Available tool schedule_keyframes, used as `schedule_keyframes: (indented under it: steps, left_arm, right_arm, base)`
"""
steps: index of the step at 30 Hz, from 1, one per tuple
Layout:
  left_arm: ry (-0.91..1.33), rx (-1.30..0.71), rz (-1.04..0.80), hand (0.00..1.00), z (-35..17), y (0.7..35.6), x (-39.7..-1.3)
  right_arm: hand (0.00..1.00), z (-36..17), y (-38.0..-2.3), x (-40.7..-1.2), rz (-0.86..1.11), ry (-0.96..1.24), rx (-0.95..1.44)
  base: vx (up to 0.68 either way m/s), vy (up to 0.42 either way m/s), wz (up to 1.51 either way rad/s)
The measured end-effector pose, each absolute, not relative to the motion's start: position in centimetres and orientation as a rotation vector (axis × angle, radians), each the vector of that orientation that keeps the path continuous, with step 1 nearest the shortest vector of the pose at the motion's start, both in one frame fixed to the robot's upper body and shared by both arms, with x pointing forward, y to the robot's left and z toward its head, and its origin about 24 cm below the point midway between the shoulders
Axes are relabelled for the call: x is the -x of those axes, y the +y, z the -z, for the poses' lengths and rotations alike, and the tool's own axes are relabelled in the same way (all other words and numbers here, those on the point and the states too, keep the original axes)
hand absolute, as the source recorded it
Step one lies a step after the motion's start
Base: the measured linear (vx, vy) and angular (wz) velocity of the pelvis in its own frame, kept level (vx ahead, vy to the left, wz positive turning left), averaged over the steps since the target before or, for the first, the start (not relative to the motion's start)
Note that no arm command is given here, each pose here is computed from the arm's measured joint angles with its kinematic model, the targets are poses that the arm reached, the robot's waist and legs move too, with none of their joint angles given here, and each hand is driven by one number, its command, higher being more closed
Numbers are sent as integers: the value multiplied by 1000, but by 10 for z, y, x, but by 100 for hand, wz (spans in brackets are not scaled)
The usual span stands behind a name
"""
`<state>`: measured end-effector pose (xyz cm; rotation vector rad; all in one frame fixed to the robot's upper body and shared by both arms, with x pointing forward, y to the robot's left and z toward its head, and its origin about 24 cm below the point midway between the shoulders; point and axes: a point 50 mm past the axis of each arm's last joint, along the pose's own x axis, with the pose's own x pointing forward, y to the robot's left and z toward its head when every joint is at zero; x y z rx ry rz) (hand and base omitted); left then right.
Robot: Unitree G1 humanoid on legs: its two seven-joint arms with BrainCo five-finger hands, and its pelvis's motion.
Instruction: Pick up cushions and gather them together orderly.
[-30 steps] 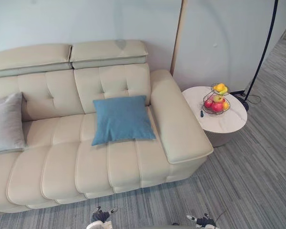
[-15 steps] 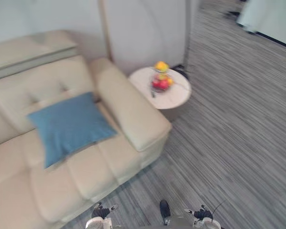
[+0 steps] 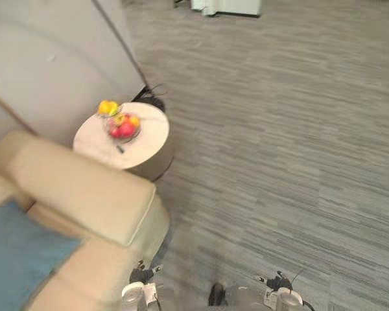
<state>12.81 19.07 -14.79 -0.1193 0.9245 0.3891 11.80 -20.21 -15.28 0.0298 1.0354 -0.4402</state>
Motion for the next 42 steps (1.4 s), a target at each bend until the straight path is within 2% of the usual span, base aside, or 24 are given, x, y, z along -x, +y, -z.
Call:
schedule_keyframes:
  steps: [4,8,14,17,24,34,39,42]
  left_arm:
    - [941,184,-465,0,151,196,-118]
    - [947,160,-482,0,151,207,-115]
    - [951,100,-383,0,150,198,-125]
    - [980,68,-342,0,152,197,-124]
    - [966,65,-283,0,151,183,-132]
    - [909,53,-275,0,145,182,-136]
    - [921,3,-277,0,145,195,-132]
    - [925,-15,-212,0,146,182,-138]
  right_arm:
    - [0,153,-194,-122,385,1033,-3]
    - [0,156,-181,-116,370,1052,-36]
    - [0,154,-167,-125,345,1028,-68]
    - [0,154,-169,-127,352,1028,-68]
    - [0,153,-205,-121,450,1033,-31]
    - [0,154,-200,-113,498,1043,-72]
    - [0,156,-183,-110,473,1046,-120]
    - [0,153,-189,-115,469,1011,-105]
  base:
    - [311,174,-207]
    - [356,231,-157]
    - [157,121,-140]
    - [88,-110,-131]
    - [133,-222,-62]
    - [281,40,-105]
    - [524,172,-91]
    - [417,69,-20]
